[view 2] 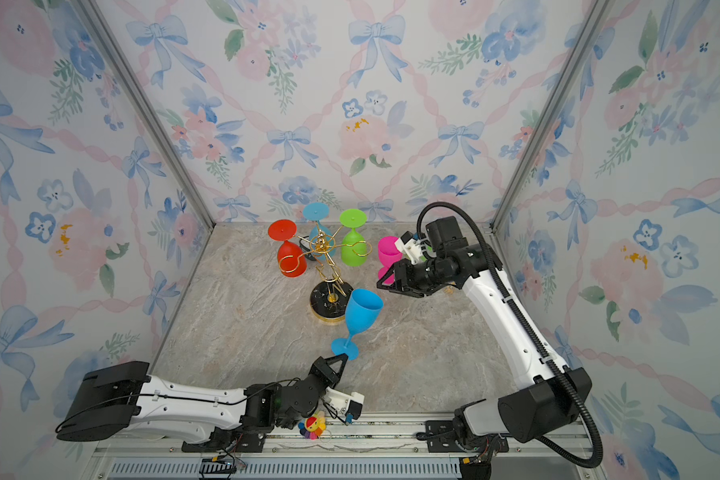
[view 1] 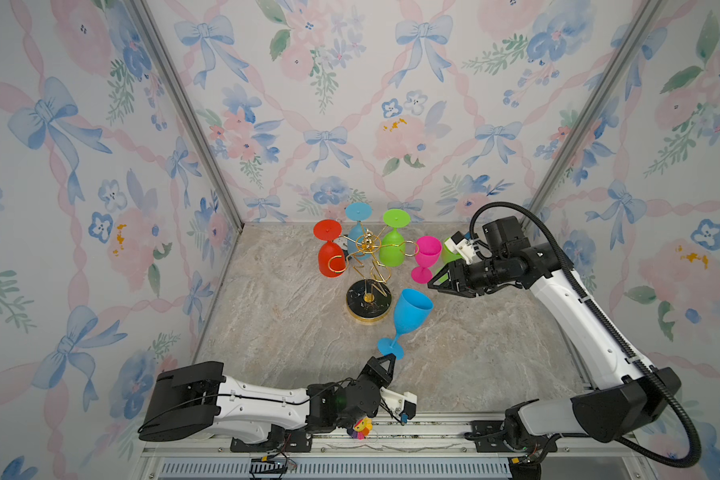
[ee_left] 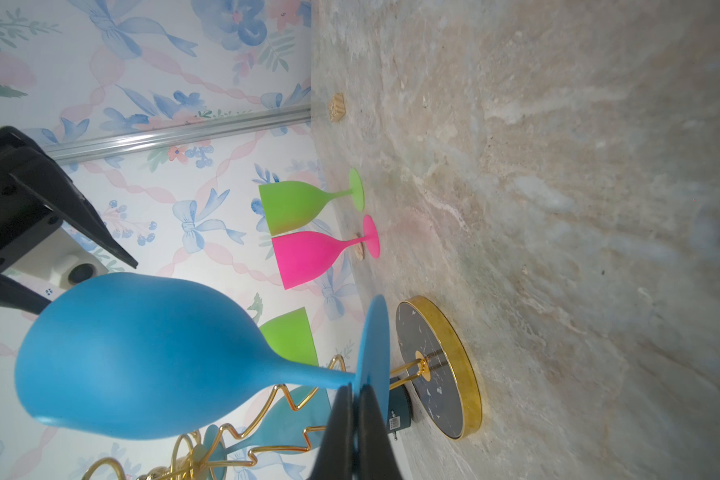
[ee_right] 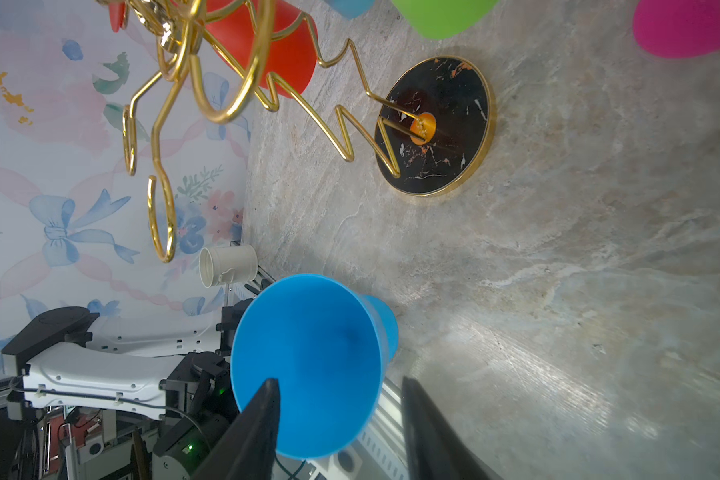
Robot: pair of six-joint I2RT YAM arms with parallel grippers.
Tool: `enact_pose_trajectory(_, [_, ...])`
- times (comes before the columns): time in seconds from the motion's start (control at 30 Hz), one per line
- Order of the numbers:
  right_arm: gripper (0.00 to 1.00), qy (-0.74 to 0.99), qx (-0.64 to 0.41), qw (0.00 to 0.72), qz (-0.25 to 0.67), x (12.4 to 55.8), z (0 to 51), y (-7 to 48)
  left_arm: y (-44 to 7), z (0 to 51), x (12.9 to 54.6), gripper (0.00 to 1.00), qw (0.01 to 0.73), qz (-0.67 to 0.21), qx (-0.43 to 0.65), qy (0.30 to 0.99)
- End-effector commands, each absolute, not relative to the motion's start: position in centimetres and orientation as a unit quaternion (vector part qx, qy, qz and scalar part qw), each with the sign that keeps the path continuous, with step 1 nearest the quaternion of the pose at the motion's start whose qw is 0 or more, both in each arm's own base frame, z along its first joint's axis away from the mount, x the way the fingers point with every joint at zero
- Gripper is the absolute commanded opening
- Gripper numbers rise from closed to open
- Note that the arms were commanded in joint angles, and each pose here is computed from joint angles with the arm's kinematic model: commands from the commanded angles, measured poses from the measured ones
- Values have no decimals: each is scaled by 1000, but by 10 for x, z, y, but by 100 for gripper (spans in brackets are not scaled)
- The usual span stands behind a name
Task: Take the wine glass off the wine glass rack
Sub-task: 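Close the right gripper on the blue glass bowl while the left holds the base, then open the left gripper off the blue glass base while the right carries it away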
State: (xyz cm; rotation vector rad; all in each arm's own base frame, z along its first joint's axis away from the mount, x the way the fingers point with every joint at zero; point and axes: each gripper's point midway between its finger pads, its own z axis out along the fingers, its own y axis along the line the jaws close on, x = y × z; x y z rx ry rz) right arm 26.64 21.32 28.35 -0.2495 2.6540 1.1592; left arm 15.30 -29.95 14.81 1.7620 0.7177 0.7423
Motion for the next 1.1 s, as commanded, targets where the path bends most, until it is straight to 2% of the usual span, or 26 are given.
enact_pose_trajectory(0.0, [49,913,-101,94,383,257,278,216,-295,161,156,0,536,334,716,296])
enact_pose_trajectory(0.33, [44,923,-118,80,356,255,263,219,-288,156,159,0,526,359,716,286])
enact_pose_trajectory(1.07, [25,920,-130,50,365,252,250,234,-278,152,163,0,512,396,714,265])
